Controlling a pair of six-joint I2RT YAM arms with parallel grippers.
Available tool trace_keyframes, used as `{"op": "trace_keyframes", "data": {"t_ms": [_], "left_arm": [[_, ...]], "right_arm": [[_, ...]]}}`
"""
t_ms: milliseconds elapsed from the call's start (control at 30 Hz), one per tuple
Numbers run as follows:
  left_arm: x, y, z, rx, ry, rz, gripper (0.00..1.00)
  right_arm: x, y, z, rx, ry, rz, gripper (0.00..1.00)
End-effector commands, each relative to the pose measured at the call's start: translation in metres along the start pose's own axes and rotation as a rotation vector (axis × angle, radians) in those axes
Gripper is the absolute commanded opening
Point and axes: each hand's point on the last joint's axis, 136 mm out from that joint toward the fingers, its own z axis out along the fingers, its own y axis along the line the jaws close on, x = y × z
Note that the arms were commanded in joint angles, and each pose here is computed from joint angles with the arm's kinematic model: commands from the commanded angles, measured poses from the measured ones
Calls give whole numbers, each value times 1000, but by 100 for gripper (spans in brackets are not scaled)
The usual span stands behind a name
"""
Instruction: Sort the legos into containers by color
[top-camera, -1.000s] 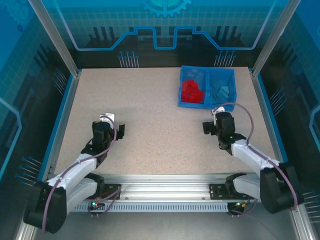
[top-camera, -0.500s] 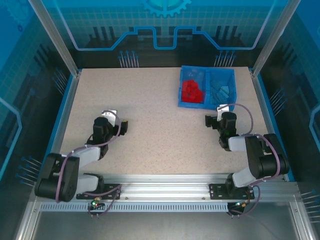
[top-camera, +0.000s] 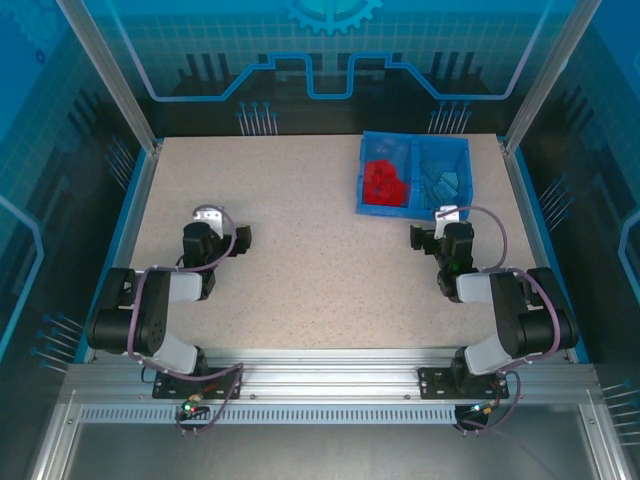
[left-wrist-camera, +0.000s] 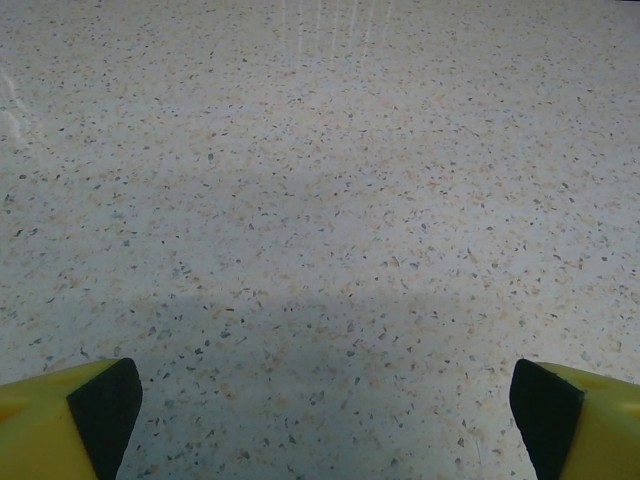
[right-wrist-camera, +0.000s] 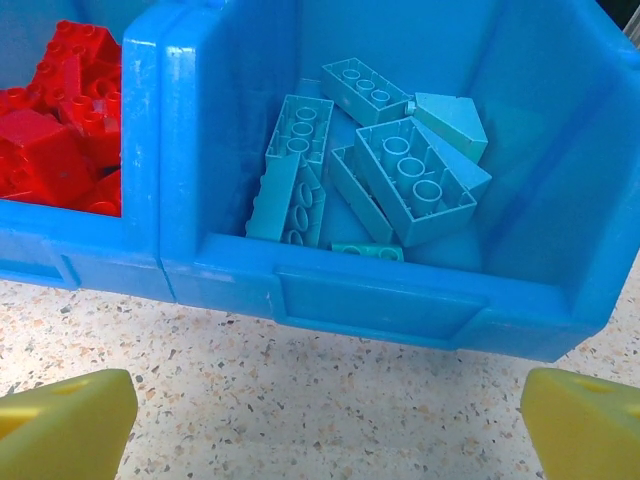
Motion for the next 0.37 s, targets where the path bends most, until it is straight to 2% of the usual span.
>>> {"op": "trace_keyframes", "data": {"t_ms": [0, 333], "left_arm": [[-15, -4, 0, 26, -51, -15, 99], [-15, -5, 0, 23, -51, -10, 99]], "right_arm": [[-13, -1, 0, 9, -42, 14, 100], [-13, -1, 0, 3, -43, 16, 100]]}}
